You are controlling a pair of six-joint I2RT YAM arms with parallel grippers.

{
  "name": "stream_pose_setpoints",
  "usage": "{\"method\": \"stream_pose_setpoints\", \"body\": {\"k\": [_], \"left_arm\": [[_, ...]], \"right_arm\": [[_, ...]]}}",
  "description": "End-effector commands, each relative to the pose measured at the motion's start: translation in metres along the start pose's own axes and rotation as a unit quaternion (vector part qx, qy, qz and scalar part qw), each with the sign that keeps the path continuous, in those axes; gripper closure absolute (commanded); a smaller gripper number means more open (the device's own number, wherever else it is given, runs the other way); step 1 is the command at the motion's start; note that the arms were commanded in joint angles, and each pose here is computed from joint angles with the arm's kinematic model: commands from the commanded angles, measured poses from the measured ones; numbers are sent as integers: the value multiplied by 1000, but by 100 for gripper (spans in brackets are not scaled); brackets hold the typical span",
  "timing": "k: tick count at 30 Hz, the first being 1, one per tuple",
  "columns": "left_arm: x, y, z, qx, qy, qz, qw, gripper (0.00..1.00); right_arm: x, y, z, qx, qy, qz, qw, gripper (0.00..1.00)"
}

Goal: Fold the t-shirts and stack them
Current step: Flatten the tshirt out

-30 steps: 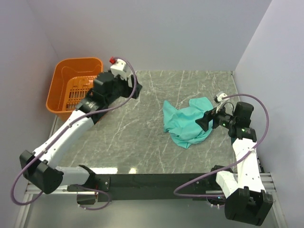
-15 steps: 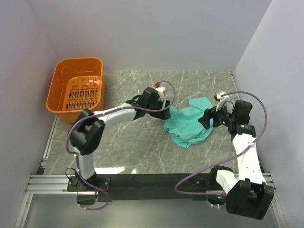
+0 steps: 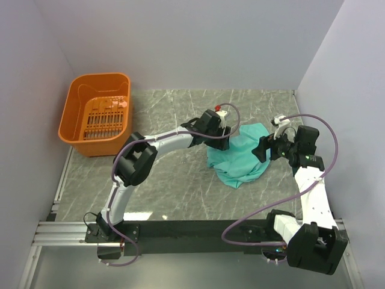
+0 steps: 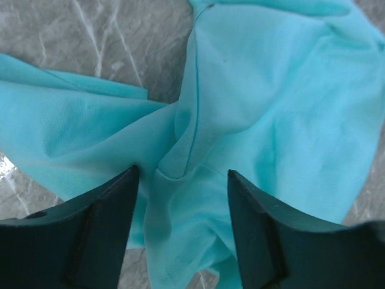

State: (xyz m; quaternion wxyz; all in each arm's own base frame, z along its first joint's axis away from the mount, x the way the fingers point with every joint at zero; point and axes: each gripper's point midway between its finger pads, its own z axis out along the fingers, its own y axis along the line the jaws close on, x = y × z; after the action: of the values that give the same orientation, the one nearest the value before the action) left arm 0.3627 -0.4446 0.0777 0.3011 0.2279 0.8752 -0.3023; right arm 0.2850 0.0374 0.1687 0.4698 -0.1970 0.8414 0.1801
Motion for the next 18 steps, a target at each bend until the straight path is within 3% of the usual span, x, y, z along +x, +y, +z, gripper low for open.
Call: {"method": "stream_pose_setpoints", "body": {"k": [1, 4, 6, 7, 8, 12, 18], "left_arm": [[-16, -3, -2, -12, -15, 16, 1000, 36], [-16, -3, -3, -14, -14, 21, 1000, 48], [-24, -7, -9, -8, -26, 24, 999, 72], [-26, -9, -12, -5, -30, 25, 999, 90], [-28, -11, -16, -4, -35, 26, 999, 98], [-48, -14, -49, -20, -81, 30, 996, 100], [-76, -13, -144, -35, -177, 22, 983, 100]], "right_arm": [[-20, -5, -7, 14, -20, -13, 1000, 14], [-20, -8, -7, 20, -18, -10, 1000, 15], [-20, -9, -7, 24, -17, -7, 1000, 16], [-20, -12, -7, 31, -17, -4, 999, 16], [-19, -14, -6, 35, -16, 0, 999, 17], [-19, -26, -5, 66, -15, 20, 998, 21], [-19, -39, -3, 96, -14, 45, 994, 25]]}}
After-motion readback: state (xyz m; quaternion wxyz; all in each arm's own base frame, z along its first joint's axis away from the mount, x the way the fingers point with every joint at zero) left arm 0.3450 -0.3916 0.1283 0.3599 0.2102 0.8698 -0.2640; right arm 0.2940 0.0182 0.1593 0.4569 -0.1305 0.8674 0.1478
